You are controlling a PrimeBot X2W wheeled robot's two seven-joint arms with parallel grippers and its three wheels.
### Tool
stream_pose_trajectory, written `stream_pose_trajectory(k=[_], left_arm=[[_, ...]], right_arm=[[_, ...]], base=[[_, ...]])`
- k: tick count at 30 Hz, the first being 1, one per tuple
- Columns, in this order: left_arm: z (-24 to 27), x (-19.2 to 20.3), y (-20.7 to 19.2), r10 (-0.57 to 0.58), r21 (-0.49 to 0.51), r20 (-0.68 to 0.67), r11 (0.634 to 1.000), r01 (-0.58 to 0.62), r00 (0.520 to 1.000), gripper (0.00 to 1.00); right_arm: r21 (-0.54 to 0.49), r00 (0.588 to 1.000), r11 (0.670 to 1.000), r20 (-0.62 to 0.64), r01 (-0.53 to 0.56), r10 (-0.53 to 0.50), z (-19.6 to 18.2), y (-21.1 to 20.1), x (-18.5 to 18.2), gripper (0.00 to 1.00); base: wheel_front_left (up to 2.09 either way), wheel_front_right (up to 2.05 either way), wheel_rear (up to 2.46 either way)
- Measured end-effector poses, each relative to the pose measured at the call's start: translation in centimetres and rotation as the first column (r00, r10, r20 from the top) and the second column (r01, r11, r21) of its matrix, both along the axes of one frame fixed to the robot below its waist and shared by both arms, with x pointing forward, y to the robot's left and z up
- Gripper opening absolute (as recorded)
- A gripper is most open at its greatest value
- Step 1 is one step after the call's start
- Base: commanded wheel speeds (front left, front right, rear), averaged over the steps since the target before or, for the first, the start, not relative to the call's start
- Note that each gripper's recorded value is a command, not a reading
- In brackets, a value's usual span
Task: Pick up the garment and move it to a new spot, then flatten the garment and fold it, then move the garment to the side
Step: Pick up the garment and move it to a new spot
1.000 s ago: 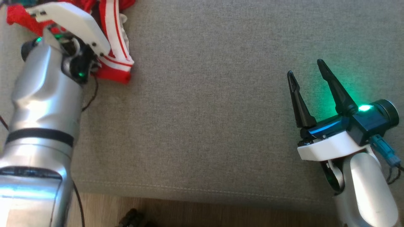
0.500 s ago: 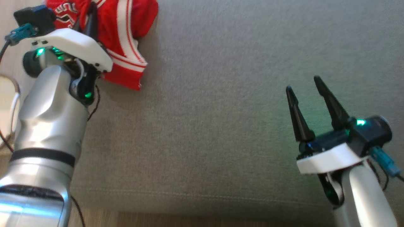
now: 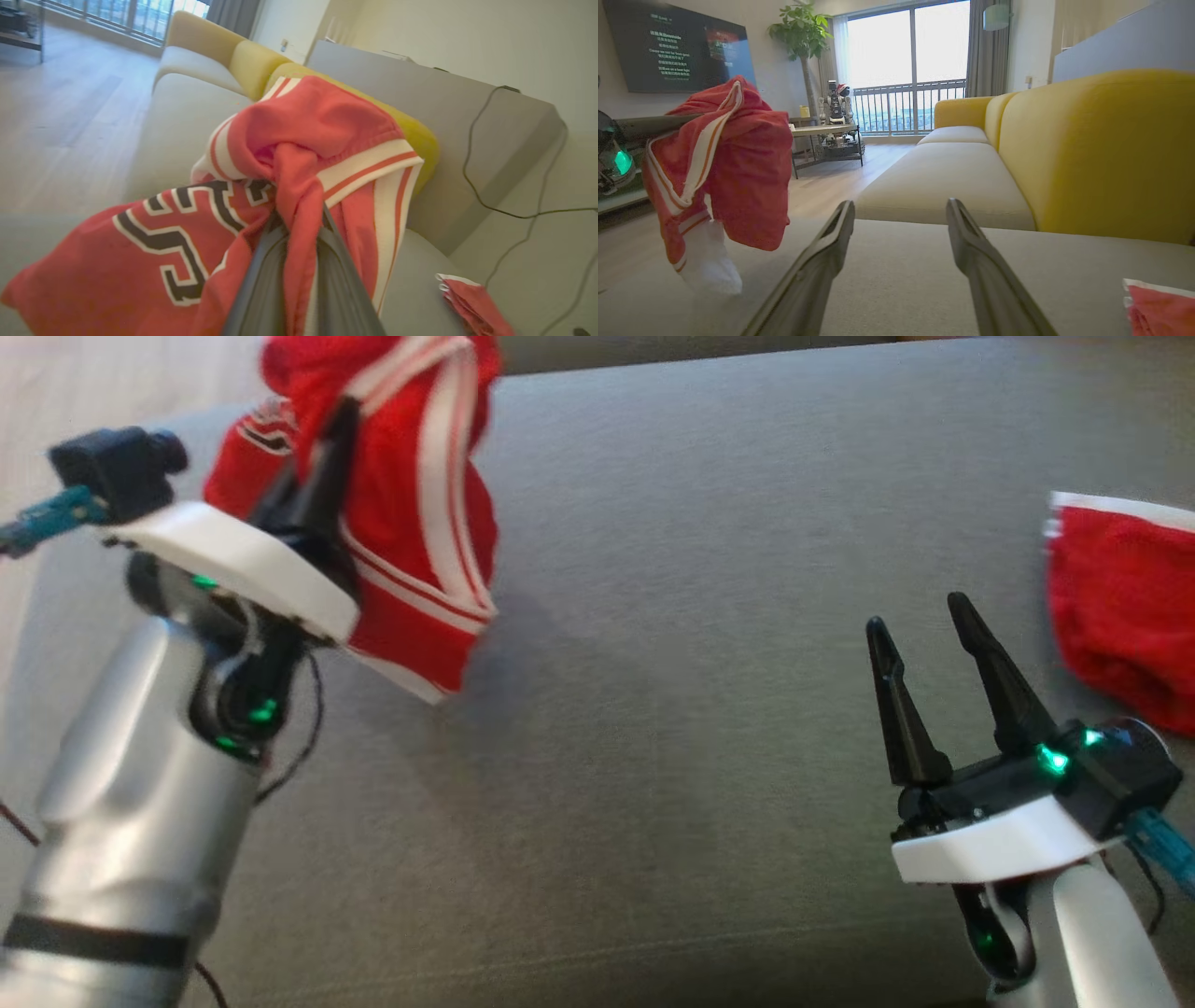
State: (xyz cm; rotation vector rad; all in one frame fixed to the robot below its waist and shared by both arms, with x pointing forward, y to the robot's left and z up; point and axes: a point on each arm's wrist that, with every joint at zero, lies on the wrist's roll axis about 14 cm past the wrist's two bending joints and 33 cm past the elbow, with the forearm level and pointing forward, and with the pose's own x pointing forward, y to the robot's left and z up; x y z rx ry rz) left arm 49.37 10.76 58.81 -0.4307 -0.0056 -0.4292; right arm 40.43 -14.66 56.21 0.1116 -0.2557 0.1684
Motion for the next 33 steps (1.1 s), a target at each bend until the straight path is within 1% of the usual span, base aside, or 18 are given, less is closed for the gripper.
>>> stream_pose_trajectory(k=[3, 7, 11, 14, 18, 22, 25, 26, 27, 28, 32, 33], left_arm=[[1.3, -1.4, -4.3, -0.120, -0.026, 0.010, 0.992, 0.120, 0.993, 0.00], [3.1, -3.2, -9.7, -0.262, -0.047, 0.032, 0.964, 0.263, 0.964, 0.00], [2.4, -3.8, -13.6, -0.358, -0.039, -0.004, 0.933, 0.358, 0.934, 0.00], [-0.2, -3.3, -15.6, -0.388, -0.024, -0.064, 0.922, 0.387, 0.919, 0.00], [-6.0, -2.4, -17.5, -0.396, -0.010, -0.186, 0.916, 0.401, 0.899, 0.00], [-11.3, -2.2, -19.6, -0.410, -0.055, -0.292, 0.909, 0.413, 0.864, 0.00], [-13.5, -2.2, -21.0, -0.423, -0.093, -0.329, 0.904, 0.416, 0.845, 0.00], [-13.8, -2.1, -21.4, -0.426, -0.097, -0.326, 0.903, 0.419, 0.844, 0.31], [-13.7, -1.9, -21.6, -0.424, -0.098, -0.310, 0.905, 0.415, 0.851, 0.79], [-13.4, -1.7, -21.6, -0.418, -0.096, -0.291, 0.908, 0.409, 0.860, 1.00], [-11.5, -0.8, -20.4, -0.366, -0.075, -0.186, 0.931, 0.358, 0.912, 1.00], [-10.7, -0.5, -18.9, -0.301, -0.068, -0.160, 0.953, 0.294, 0.940, 1.00]], right_arm=[[0.001, 0.999, 0.999, 0.014, 0.050, -0.050, 0.6, -1.7, -1.4, 1.00], [0.011, 0.993, 0.993, 0.022, 0.115, -0.115, 1.0, -3.9, -3.1, 1.00], [0.014, 0.985, 0.985, 0.014, 0.171, -0.171, 0.9, -5.7, -4.2, 1.00], [0.013, 0.979, 0.979, -0.005, 0.205, -0.205, 0.4, -6.7, -4.6, 1.00], [-0.001, 0.970, 0.971, -0.047, 0.237, -0.237, -0.9, -7.7, -4.3, 1.00], [-0.014, 0.959, 0.962, -0.075, 0.271, -0.272, -1.7, -8.9, -3.7, 1.00], [-0.024, 0.951, 0.958, -0.110, 0.287, -0.288, -2.9, -9.5, -3.5, 1.00], [-0.027, 0.950, 0.957, -0.118, 0.288, -0.289, -3.2, -9.5, -3.4, 1.00], [-0.029, 0.949, 0.958, -0.124, 0.287, -0.288, -3.4, -9.5, -3.3, 1.00], [-0.028, 0.950, 0.958, -0.127, 0.284, -0.285, -3.5, -9.4, -3.2, 1.00], [-0.018, 0.958, 0.967, -0.134, 0.253, -0.253, -3.9, -8.4, -2.6, 1.00], [-0.014, 0.964, 0.973, -0.132, 0.229, -0.229, -3.9, -7.7, -2.4, 1.00]], base=[[0.00, 0.00, 0.00], [0.00, 0.00, 0.00], [0.00, 0.00, 0.00], [0.00, 0.00, 0.00], [0.00, 0.00, 0.00], [0.00, 0.00, 0.00], [0.00, 0.00, 0.00], [0.00, 0.00, 0.00], [0.00, 0.00, 0.00], [0.00, 0.00, 0.00], [0.00, 0.00, 0.00], [0.00, 0.00, 0.00]])
